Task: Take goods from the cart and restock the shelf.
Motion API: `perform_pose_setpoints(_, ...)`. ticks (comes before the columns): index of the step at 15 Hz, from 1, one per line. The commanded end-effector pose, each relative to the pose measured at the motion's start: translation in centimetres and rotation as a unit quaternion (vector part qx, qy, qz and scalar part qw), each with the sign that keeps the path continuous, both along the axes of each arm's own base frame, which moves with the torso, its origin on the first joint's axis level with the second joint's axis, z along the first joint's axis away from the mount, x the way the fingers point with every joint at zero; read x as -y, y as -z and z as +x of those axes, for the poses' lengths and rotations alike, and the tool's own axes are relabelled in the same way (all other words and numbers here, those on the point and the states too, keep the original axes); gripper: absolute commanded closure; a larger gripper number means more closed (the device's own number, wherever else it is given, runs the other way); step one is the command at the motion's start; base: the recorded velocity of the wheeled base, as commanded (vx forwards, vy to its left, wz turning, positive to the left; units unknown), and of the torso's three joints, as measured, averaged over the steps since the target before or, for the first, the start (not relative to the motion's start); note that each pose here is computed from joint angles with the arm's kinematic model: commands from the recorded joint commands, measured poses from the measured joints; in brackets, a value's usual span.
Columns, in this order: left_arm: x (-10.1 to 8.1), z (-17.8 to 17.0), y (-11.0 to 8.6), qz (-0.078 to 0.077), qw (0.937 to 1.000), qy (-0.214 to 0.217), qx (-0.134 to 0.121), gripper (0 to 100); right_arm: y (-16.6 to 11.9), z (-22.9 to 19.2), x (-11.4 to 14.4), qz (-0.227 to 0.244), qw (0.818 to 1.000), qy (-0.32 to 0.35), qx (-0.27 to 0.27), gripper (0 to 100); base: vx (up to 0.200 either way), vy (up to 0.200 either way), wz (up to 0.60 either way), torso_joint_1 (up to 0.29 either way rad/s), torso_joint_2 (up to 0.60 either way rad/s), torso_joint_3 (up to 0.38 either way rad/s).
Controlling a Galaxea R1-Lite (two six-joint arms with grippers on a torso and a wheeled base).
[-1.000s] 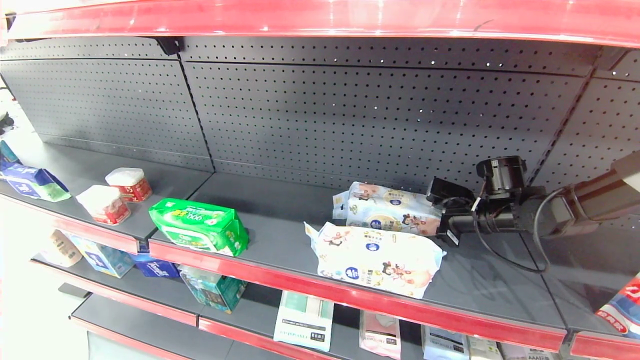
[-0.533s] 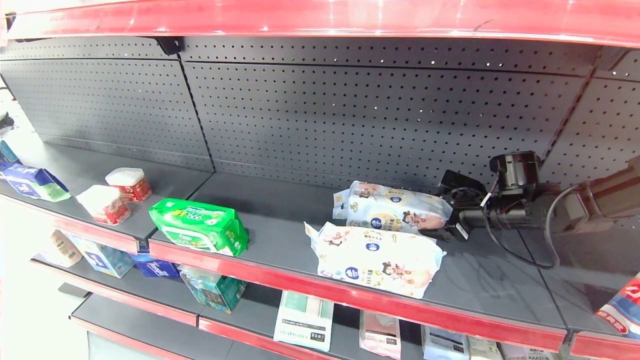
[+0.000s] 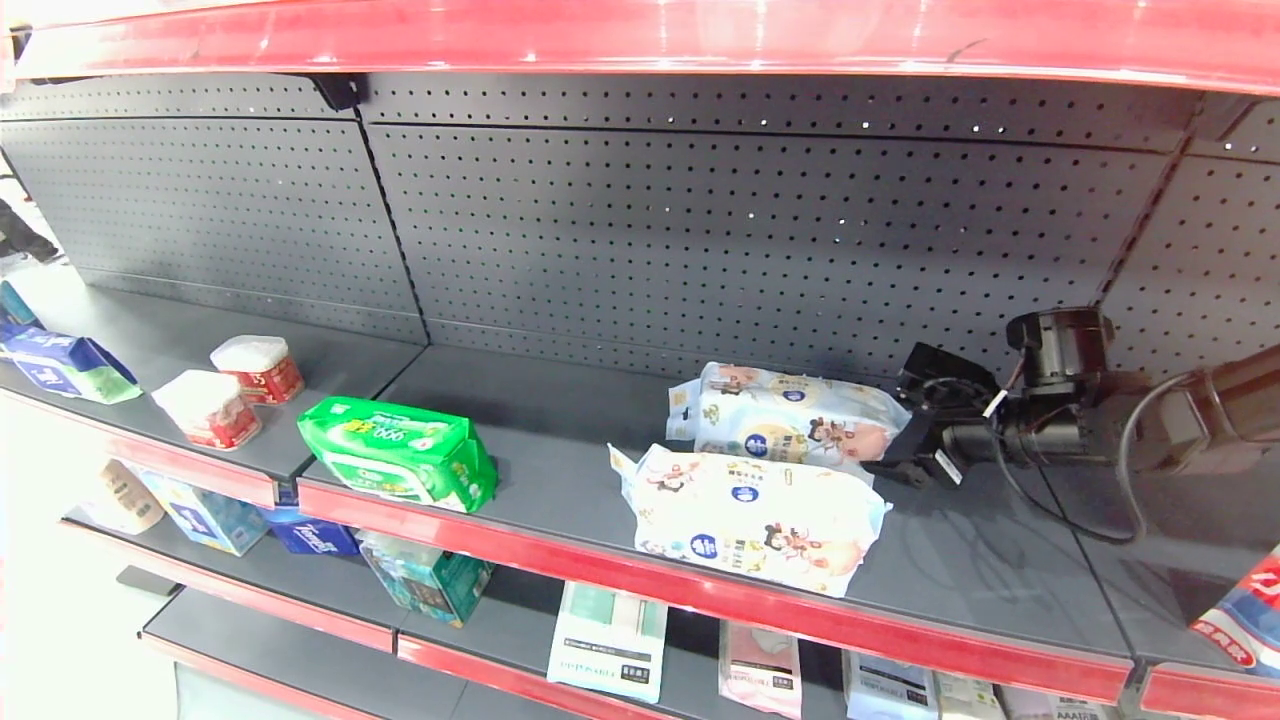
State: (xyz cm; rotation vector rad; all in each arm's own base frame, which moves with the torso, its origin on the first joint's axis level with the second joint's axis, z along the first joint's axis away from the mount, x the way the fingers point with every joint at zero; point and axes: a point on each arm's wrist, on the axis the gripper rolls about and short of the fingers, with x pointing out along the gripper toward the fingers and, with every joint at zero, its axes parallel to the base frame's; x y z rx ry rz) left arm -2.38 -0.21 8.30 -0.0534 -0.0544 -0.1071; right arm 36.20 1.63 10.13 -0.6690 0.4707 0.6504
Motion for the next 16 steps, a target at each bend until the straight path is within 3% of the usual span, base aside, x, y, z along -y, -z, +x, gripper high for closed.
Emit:
perform_pose_setpoints(1,0.0,0.0,0.0,0.0,1.0,0.0,0.0,0,-0.3,-0.6,0.3,0.001,1.0,0.003,0.002,0,0.0,0.0,0.0,0.0,0.0,0.0)
perform_pose_setpoints(10,0.0,0.0,0.0,0.0,1.0,-0.001,0.0,0,-2.3,-4.7,2.2,0.027,1.0,0.015,0.008,0,0.0,0.0,0.0,0.0,0.0,0.0)
perform_pose_setpoints(16,0.0,0.0,0.0,0.0,1.0,-0.001,0.0,0,-2.3,-4.2,3.4,-0.002,0.993,0.115,0.0,0,0.0,0.0,0.0,0.0,0.0,0.0)
